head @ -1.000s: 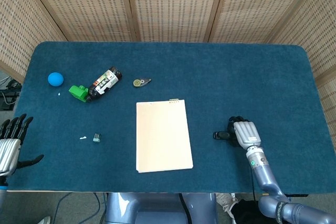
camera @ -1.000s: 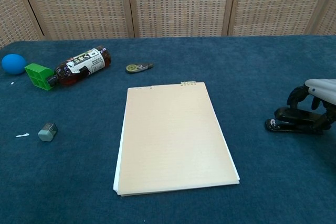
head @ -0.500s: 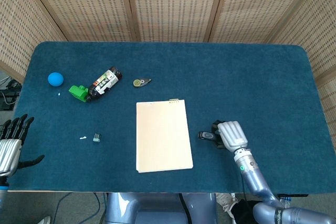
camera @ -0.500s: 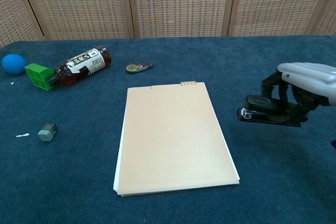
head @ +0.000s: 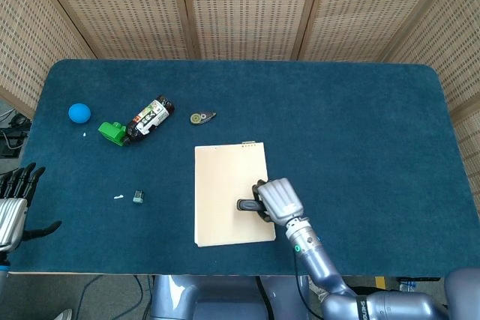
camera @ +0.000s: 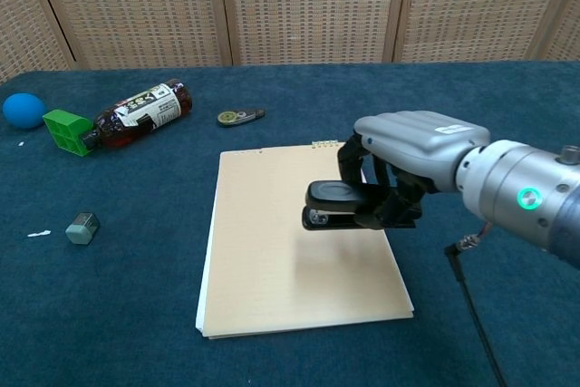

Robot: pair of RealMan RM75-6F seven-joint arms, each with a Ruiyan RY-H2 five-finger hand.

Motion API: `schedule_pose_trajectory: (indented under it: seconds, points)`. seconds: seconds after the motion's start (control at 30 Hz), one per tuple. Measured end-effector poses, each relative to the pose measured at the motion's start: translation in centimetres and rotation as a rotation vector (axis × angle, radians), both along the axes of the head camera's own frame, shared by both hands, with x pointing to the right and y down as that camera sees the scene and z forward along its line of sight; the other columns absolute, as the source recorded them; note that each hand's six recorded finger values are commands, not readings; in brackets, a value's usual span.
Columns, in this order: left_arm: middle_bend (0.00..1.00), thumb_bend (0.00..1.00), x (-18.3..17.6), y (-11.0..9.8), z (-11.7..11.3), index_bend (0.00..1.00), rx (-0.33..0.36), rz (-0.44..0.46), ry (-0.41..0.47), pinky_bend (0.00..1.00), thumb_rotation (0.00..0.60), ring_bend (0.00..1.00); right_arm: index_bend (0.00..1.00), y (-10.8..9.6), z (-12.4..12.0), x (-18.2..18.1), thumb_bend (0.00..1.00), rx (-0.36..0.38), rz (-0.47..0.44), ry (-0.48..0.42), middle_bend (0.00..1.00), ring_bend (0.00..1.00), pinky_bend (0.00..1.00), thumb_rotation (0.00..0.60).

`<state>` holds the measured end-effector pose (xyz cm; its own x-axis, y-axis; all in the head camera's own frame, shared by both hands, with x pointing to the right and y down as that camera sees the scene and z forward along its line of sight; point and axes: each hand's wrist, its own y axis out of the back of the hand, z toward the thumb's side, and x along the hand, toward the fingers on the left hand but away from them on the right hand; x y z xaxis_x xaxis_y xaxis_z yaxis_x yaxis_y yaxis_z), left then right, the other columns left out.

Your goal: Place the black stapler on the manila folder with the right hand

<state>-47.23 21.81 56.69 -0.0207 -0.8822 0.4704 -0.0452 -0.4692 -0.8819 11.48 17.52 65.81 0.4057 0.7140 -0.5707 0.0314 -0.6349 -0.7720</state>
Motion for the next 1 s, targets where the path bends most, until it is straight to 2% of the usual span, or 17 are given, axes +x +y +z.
schedule_pose_trajectory:
  seconds: [0.27,0.57,0.63,0.7,0.77,1.0]
  points:
    - [0.0,0.13,-0.4,-0.1,0.0,0.0,-0.005,-0.012,0.017,0.0,0.6,0.0,0.72,0.8,1.1,-3.4,0.55,-0.024,-0.026,0.007,0.54,0.55,0.7,0.6]
    - [0.0,0.13,-0.8,-0.2,0.1,0.0,-0.016,-0.021,0.023,0.0,0.6,0.0,0.72,1.6,2.5,-5.3,0.54,-0.045,-0.039,0.016,0.52,0.54,0.66,0.6]
    - [0.0,0.13,-0.8,-0.2,0.2,0.0,-0.017,-0.022,0.025,0.0,0.6,0.0,0.7,1.8,2.7,-5.6,0.5,-0.048,-0.044,0.016,0.49,0.5,0.59,0.6]
    - [0.0,0.14,-0.8,-0.3,0.2,0.0,-0.018,-0.02,0.025,0.0,0.6,0.0,0.64,2.0,2.8,-5.9,0.41,-0.054,-0.051,0.017,0.42,0.42,0.45,0.6]
    - [0.0,0.14,-0.8,-0.3,0.2,0.0,-0.018,-0.021,0.028,0.0,0.6,0.0,0.58,2.4,2.9,-6.1,0.36,-0.07,-0.06,0.013,0.37,0.35,0.38,0.6]
    - [0.0,0.14,-0.8,-0.2,0.1,0.0,-0.018,-0.02,0.027,0.0,0.6,0.0,0.37,2.9,2.7,-6.7,0.28,-0.07,-0.077,0.012,0.16,0.17,0.29,0.6]
